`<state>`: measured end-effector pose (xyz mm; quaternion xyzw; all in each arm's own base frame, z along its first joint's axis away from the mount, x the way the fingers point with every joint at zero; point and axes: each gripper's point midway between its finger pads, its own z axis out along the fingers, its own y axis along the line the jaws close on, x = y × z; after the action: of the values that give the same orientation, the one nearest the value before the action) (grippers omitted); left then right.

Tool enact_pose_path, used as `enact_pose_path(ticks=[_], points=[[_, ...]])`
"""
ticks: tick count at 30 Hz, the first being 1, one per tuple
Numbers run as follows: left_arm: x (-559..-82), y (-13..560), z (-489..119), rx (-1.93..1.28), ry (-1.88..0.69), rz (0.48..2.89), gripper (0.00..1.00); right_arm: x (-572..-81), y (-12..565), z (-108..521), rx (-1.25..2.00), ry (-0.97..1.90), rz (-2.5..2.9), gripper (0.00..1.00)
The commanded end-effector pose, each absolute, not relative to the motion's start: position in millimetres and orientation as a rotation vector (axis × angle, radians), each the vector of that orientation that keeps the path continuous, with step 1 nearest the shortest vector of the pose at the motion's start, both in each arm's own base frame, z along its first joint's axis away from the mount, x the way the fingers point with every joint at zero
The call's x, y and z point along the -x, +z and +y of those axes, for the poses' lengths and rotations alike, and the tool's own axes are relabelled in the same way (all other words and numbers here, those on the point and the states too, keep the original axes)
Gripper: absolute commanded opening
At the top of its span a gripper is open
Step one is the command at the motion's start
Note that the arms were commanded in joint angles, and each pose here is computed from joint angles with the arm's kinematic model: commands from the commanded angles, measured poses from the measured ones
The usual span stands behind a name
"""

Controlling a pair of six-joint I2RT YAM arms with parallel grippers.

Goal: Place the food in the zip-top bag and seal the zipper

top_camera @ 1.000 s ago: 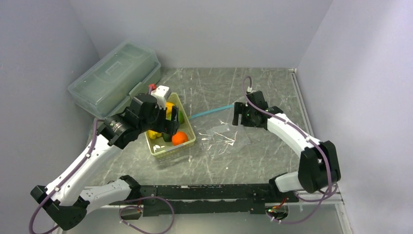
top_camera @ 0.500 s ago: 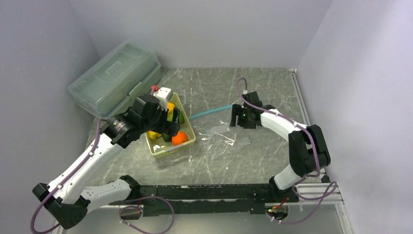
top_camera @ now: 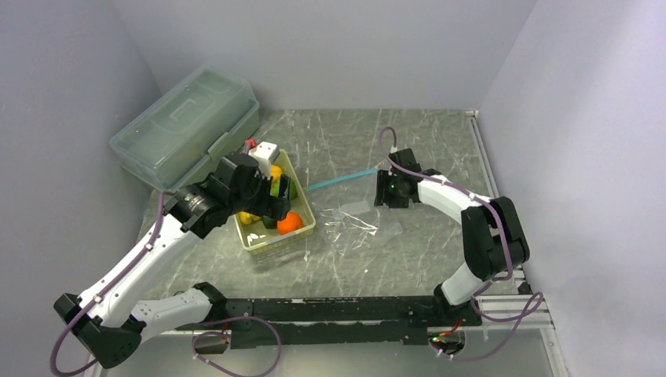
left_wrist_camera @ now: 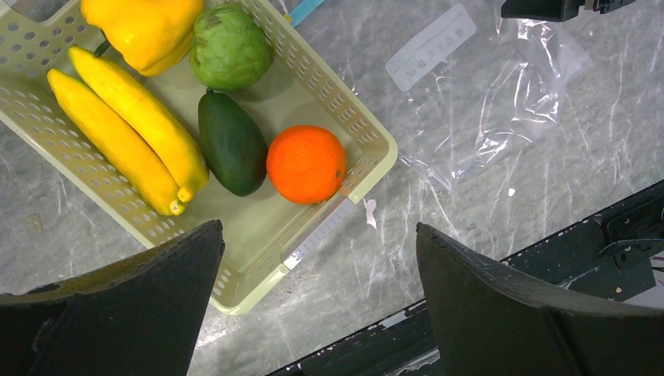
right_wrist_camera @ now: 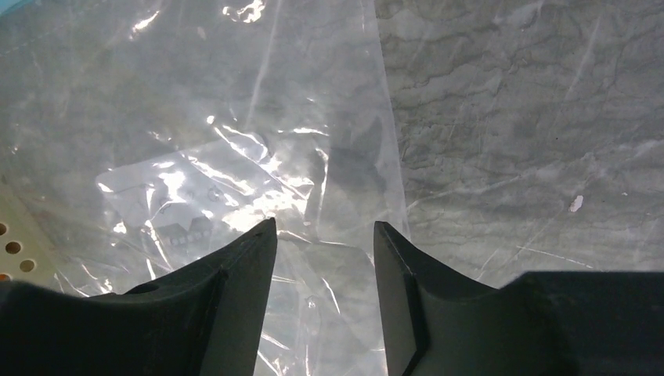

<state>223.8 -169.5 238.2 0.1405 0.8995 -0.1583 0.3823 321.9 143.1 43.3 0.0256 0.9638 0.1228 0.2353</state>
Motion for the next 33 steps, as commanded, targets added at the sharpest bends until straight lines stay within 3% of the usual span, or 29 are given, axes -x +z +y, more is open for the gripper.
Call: enact_pose_path(ticks=[1, 11, 13, 33], points=[[-226, 247, -170, -0.345, -0.419, 2.256, 0.99, -338, 53, 147, -0.048, 0.326, 2.594, 0.49], [-224, 245, -169, -0.34, -0.42, 2.256, 0.99, -335, 43, 146, -0.034, 0.276, 2.617, 0.16], [-224, 245, -169, -0.34, -0.42, 2.257, 0.99, -334, 44, 147, -0.029, 0.276, 2.618, 0.0], [-228, 247, -191, -0.343, -0.525, 2.265, 0.99, -318, 113, 140, 0.007, 0.231, 2.428, 0.0]])
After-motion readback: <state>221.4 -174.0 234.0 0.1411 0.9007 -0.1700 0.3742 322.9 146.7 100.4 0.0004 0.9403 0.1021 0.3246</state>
